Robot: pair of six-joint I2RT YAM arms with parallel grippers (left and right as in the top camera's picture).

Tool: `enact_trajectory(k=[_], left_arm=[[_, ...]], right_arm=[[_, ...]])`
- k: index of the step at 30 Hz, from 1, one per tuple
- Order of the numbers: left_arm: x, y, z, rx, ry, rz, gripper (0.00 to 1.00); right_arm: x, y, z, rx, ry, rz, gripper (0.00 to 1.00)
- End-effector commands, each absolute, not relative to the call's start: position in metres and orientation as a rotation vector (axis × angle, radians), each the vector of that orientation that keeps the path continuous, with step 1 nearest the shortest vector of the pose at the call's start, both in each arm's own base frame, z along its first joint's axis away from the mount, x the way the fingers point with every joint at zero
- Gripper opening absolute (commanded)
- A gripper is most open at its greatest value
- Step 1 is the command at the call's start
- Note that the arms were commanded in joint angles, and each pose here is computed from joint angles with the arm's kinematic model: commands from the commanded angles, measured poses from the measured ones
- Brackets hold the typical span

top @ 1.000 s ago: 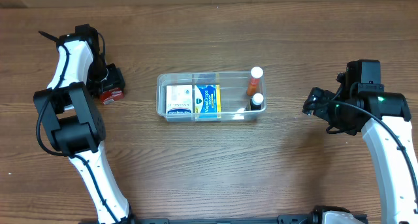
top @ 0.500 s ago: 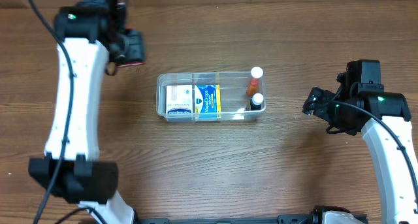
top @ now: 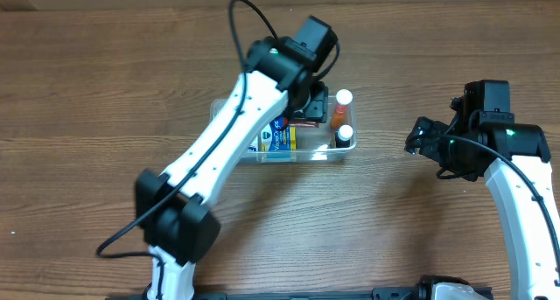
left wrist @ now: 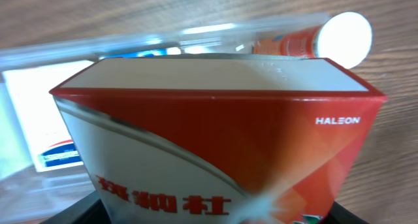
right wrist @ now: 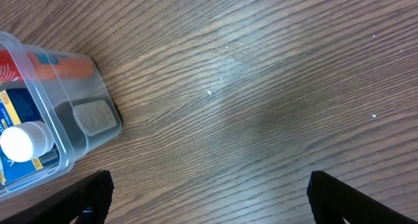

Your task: Pack container

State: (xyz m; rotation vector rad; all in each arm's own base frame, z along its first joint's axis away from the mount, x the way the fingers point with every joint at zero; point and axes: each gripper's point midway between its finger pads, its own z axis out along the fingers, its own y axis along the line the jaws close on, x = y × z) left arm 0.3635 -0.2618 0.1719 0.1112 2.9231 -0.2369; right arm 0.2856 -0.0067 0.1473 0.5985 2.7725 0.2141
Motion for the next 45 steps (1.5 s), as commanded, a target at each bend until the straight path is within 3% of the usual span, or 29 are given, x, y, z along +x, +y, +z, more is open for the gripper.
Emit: enact_trajectory(k=[1,7,13,24,30,36,41,45], left_arm=[[0.358,-0.284,0.137,0.089,3.022,-0.292,0.68],[0.358,-0.286,0.105,0.055,3.091,-0.24,0.73],[0.359,-0.287,0.105,0.056,3.084,-0.246,0.88],[0.363,-0.281,0.115,0.105,3.054,-0.212,0.83],[0.387,-0.215,0.2,0.063,2.809,0.043,0.97],[0.401,-0.11,0.3,-0.195,2.542,0.084,1.0],[0.414,-0.026,0.325,-0.309,2.46,0.143,1.0],[0.44,0.003,0.318,-0.336,2.424,0.002,1.0]], right_arm=[[0.289,-0.006,0.15,0.583,2.763,0.225,0.98],[0.289,-0.006,0.15,0.583,2.763,0.225,0.98],[0.288,-0.006,0.15,0.584,2.766,0.225,0.98],[0.288,-0.006,0.15,0.584,2.766,0.225,0.98],[0.297,-0.007,0.161,0.571,2.725,0.227,0.96],[0.347,0.004,0.261,0.308,2.467,0.139,1.0],[0.386,0.028,0.306,0.133,2.257,0.158,1.0],[0.413,0.026,0.295,0.085,2.245,0.109,1.0]])
